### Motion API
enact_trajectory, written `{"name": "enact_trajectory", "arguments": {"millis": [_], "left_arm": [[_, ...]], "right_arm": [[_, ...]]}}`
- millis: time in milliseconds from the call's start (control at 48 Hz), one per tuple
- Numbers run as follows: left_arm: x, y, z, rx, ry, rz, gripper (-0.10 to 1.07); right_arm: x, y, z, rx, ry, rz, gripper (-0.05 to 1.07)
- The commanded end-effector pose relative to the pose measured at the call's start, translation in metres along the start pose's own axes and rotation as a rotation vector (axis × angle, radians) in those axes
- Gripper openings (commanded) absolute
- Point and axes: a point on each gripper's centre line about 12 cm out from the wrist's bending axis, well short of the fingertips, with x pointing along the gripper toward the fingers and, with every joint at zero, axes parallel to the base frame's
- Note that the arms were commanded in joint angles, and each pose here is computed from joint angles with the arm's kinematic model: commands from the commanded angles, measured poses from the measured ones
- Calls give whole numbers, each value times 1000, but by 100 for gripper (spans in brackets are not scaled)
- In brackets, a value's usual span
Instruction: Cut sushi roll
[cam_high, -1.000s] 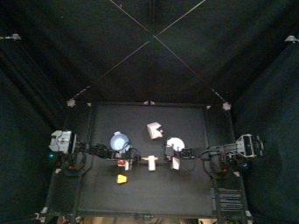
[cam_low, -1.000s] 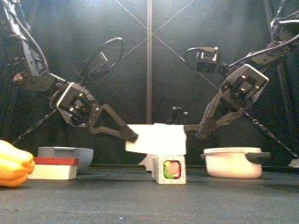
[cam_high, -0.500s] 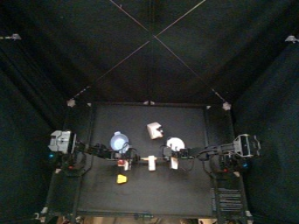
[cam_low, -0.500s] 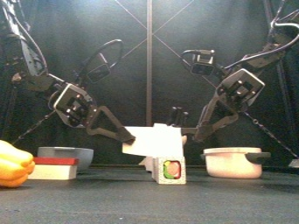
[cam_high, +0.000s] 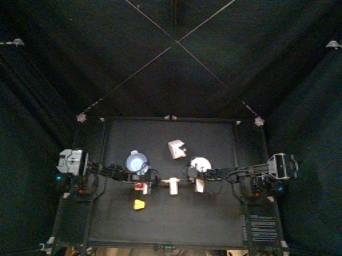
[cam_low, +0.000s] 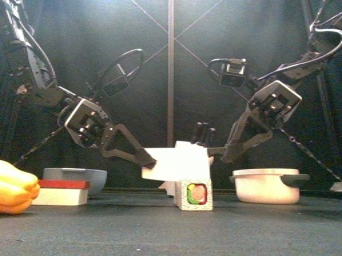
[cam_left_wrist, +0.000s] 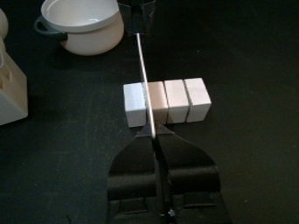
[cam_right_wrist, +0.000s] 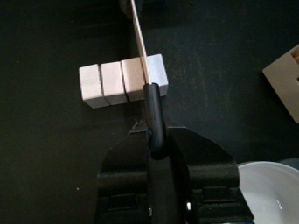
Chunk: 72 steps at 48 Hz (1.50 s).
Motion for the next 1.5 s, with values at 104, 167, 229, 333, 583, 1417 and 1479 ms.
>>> {"name": "enact_trajectory", "arguments": {"millis": [104, 167, 229, 333, 583, 1417, 1479], "left_arm": [[0, -3, -8, 9, 29, -9, 22], [1, -3, -9, 9, 32, -9, 22], [1, -3, -11, 10, 40, -11, 22], [2, -3, -13, 9, 44, -9, 22], [4, -3, -21, 9, 81, -12, 22], [15, -1, -23, 7, 158, -7, 21], [14, -2, -22, 8, 156, -7, 21]], "right_arm": [[3, -5, -4, 16, 20, -12, 40], [5, -5, -5, 16, 26, -12, 40], [8, -5, -7, 16, 35, -12, 40], [11, -6, -12, 17, 54, -14, 40], [18, -6, -17, 21, 80, -14, 40], [25, -9, -9, 25, 84, -20, 40], [25, -12, -7, 32, 79, -26, 40]]}}
